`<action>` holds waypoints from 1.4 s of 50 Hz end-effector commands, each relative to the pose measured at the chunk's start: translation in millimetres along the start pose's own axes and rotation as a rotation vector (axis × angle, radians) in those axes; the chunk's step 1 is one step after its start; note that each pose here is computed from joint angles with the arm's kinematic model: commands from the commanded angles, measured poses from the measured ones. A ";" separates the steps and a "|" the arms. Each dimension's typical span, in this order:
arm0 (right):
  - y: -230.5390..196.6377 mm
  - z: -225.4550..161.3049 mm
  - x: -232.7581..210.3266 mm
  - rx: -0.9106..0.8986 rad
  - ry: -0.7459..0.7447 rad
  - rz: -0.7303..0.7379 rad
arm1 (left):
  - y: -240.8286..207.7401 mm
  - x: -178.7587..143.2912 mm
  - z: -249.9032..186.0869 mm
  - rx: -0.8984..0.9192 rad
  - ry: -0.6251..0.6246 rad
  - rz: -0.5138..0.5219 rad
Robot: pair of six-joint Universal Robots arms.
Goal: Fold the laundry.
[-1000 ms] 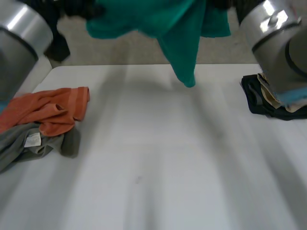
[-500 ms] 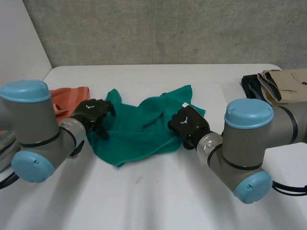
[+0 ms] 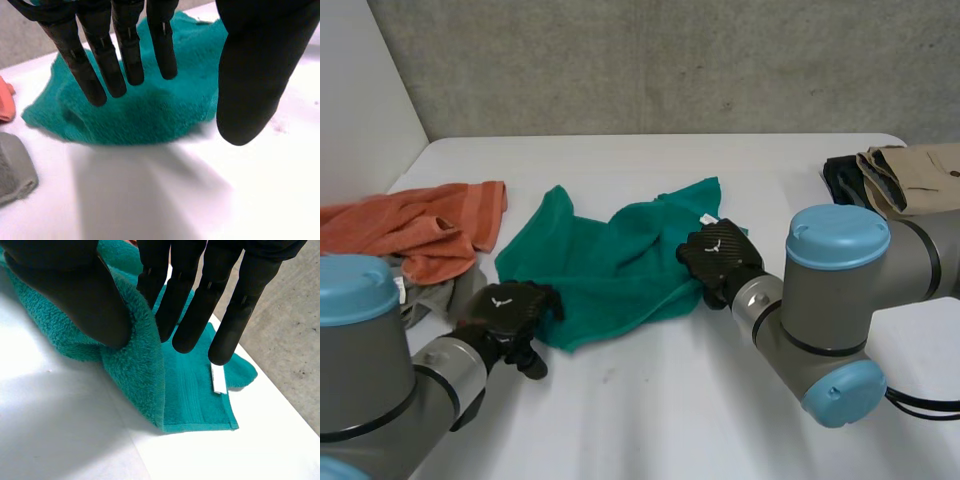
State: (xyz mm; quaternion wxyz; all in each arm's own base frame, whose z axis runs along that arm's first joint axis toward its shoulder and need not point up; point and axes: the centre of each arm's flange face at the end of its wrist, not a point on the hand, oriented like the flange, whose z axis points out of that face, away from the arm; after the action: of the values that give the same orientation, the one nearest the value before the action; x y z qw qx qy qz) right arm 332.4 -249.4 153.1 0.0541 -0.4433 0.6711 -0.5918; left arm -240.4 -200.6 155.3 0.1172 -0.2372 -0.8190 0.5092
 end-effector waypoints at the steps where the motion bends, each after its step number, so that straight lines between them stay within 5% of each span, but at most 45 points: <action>1: 0.6 -3.3 -3.3 -0.002 -0.009 -0.004 | 2.2 -0.7 32.0 -0.020 0.013 0.004; 19: -1.4 -5.1 1.8 0.004 0.005 -0.002 | -1.1 1.7 82.0 0.000 -0.009 0.101; 24: -8.7 -6.1 15.7 0.013 0.043 -0.003 | -37.4 -2.8 54.3 0.107 -0.071 0.064; 32: -72.5 -40.7 60.5 0.135 0.142 -0.057 | -135.4 2.6 -39.3 0.457 0.008 -0.070; 42: -147.4 -94.2 96.4 0.320 0.196 -0.106 | -173.5 -12.6 -85.0 0.432 -0.012 -0.012; 51: -99.9 -63.1 72.1 0.061 0.008 -0.141 | -123.8 -16.6 -22.3 0.111 0.002 -0.007; 57: -68.2 -20.2 61.9 0.010 -0.010 -0.144 | -97.2 -19.3 37.6 0.066 -0.002 -0.005; 63: -72.4 34.2 85.3 0.175 0.185 -0.077 | -146.6 -35.7 80.2 0.377 -0.059 0.019; 70: -163.7 19.6 153.7 0.700 0.532 -0.035 | -261.3 -52.8 30.6 0.961 -0.147 0.045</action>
State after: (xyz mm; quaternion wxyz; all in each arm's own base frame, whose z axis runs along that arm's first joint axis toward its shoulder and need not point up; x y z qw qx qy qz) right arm 344.6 -345.0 274.6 0.0055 -0.3441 0.5435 -0.7656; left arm -286.2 -348.1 287.0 0.1345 -0.1859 -0.6439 0.7299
